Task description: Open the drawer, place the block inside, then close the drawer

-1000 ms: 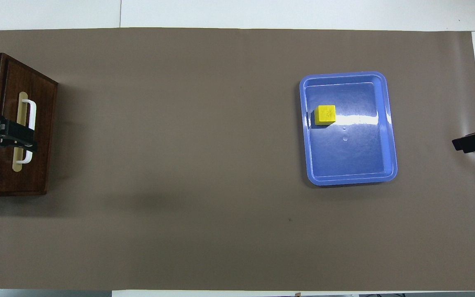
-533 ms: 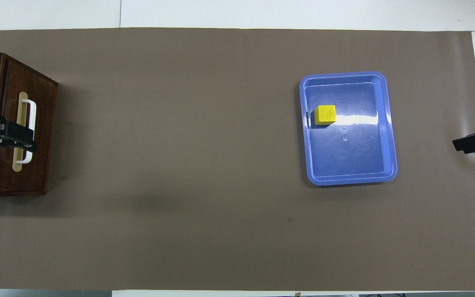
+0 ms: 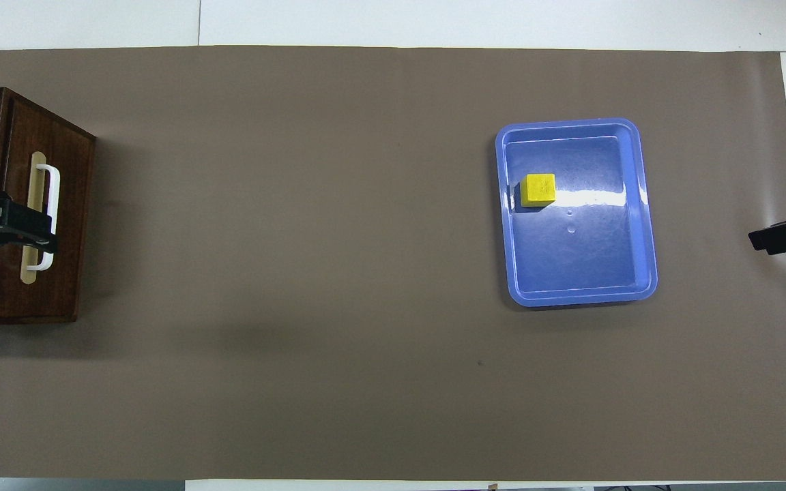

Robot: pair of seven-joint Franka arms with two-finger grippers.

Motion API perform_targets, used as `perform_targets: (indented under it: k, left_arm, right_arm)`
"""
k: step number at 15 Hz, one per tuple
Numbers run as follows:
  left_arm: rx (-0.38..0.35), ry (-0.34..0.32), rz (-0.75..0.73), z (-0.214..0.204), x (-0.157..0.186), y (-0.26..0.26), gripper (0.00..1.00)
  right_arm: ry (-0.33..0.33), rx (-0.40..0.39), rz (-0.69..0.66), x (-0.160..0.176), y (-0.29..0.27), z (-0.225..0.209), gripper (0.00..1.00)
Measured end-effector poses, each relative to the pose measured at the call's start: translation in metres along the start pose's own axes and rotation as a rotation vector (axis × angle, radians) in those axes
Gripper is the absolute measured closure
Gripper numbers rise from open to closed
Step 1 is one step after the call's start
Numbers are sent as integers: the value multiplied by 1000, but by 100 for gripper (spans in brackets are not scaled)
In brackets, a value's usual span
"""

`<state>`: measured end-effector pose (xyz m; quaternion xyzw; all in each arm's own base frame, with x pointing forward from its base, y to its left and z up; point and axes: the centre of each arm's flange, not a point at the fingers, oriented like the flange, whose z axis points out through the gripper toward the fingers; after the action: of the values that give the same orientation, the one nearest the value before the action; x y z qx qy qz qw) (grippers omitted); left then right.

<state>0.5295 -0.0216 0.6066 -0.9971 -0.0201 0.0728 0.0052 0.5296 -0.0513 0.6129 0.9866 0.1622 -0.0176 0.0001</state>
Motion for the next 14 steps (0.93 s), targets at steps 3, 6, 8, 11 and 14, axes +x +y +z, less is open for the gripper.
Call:
perform_targets:
  k: [3, 6, 8, 11, 14]
  left_arm:
    - [1, 0, 8, 0, 0, 5, 0]
    - [1, 0, 3, 0, 0, 2, 0]
    - [2, 1, 9, 0, 0, 5, 0]
    - [-1, 34, 10, 0, 4, 7, 0]
    - [9, 111, 10, 11, 14, 7, 0]
  right_arm:
    - [0, 0, 0, 0, 0, 0, 0]
    - [2, -1, 0, 0, 0, -1, 0]
    - [2, -1, -1, 0, 0, 0, 0]
    - [9, 7, -85, 1, -4, 5, 0]
    - [53, 26, -261, 4, -7, 23, 0]
